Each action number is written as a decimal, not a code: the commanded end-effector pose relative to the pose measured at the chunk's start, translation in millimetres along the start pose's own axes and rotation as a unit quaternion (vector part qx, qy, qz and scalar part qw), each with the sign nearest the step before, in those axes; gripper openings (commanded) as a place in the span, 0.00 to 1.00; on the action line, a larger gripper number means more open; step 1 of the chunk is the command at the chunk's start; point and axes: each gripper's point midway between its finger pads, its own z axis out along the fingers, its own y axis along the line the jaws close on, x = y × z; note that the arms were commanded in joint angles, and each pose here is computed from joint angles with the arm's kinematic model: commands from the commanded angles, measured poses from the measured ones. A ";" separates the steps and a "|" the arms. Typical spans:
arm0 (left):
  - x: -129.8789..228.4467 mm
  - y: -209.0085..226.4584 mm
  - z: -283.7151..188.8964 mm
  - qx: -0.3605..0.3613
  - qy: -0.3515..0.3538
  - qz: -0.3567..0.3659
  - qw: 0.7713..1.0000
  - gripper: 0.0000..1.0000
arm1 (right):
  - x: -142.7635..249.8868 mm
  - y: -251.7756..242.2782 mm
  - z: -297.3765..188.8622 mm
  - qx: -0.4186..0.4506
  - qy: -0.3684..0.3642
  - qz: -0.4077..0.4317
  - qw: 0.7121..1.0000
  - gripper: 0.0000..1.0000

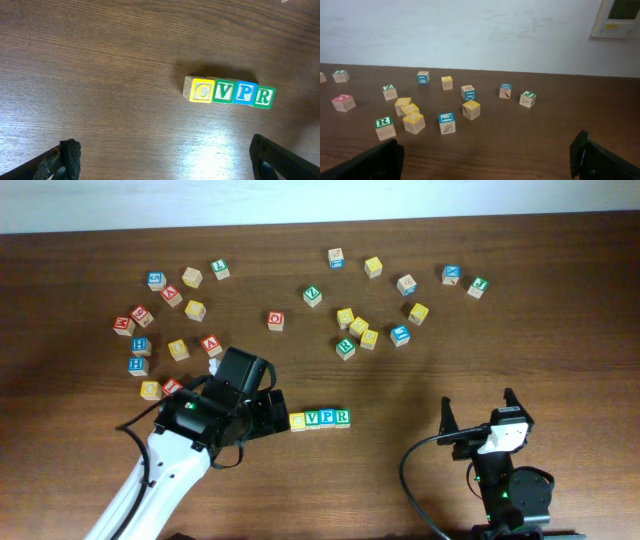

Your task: Spell out CVPR

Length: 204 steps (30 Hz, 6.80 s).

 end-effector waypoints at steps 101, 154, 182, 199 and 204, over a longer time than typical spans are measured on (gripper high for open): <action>-39.8 129.9 -42.4 -0.038 -0.573 0.061 0.816 0.99 | 2.1 -4.8 -0.2 0.012 0.000 0.010 1.000 0.98; -39.5 125.5 -42.2 -0.034 -0.572 0.077 0.816 0.99 | 2.2 -5.5 -0.2 0.014 0.000 0.010 1.000 0.98; -39.5 125.5 -42.2 -0.033 -0.572 0.077 0.816 0.99 | 2.8 -10.2 -0.4 0.028 0.001 0.010 1.000 0.98; -39.5 125.5 -42.2 -0.033 -0.572 0.077 0.816 0.99 | 2.8 -10.2 -0.4 0.028 0.001 0.009 1.000 0.98; -39.5 125.5 -42.2 -0.033 -0.572 0.077 0.816 0.99 | 2.8 -10.2 -0.4 0.028 0.001 0.009 1.000 0.99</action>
